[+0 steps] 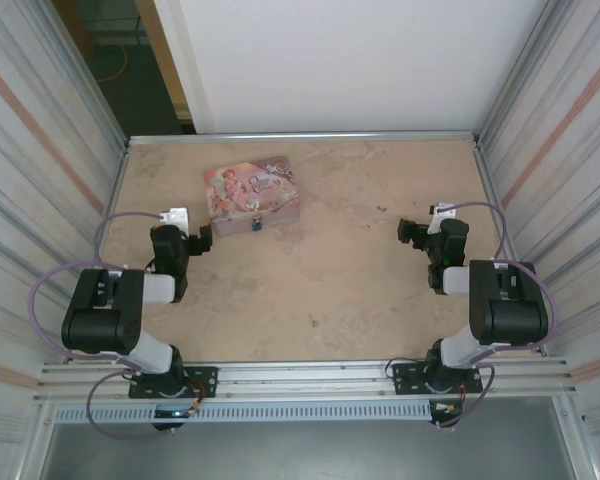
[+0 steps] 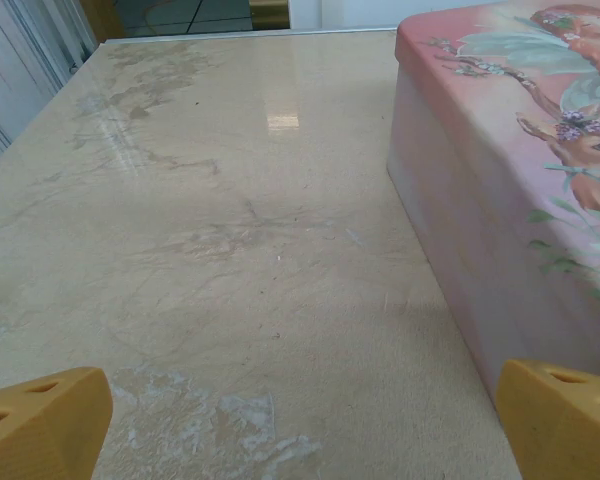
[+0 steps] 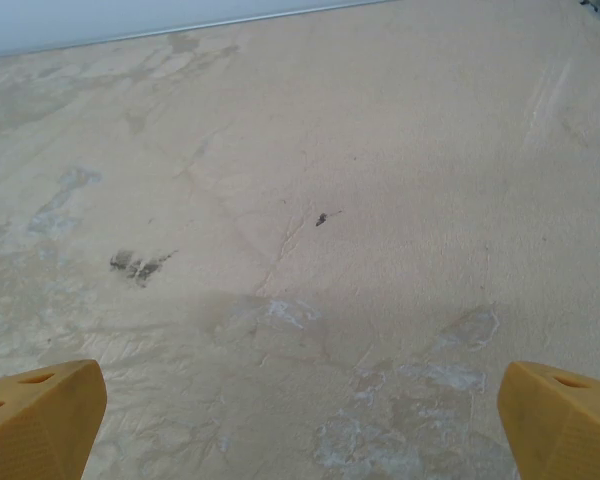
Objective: Unlock a padlock with a key
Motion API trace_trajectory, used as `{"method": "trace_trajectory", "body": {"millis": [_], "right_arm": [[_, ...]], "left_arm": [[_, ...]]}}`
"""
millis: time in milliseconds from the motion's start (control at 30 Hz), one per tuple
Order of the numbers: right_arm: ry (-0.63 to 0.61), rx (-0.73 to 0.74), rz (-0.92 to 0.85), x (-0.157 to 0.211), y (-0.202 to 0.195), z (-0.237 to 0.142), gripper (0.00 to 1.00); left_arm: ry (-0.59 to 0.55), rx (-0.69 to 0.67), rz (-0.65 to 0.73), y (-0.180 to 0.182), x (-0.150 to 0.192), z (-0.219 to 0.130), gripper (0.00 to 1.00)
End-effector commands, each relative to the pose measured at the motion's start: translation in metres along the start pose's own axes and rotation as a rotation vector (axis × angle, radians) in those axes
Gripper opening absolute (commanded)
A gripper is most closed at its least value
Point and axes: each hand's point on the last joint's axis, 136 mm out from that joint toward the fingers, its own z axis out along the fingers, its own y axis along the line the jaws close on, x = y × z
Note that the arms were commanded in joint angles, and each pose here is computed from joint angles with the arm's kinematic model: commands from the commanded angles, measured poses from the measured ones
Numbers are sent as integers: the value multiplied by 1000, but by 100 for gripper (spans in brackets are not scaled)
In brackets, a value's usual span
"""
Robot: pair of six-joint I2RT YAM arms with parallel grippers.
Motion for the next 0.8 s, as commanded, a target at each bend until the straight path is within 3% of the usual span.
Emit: {"method": "trace_trajectory", "body": {"millis": [0, 767], "right_arm": [[4, 10, -12, -1, -1, 2, 99], [3, 10, -12, -1, -1, 2, 99]], "left_arm": [[-18, 2, -5, 0, -8, 1, 99], [-13, 52, 19, -9, -9, 2, 99]]}}
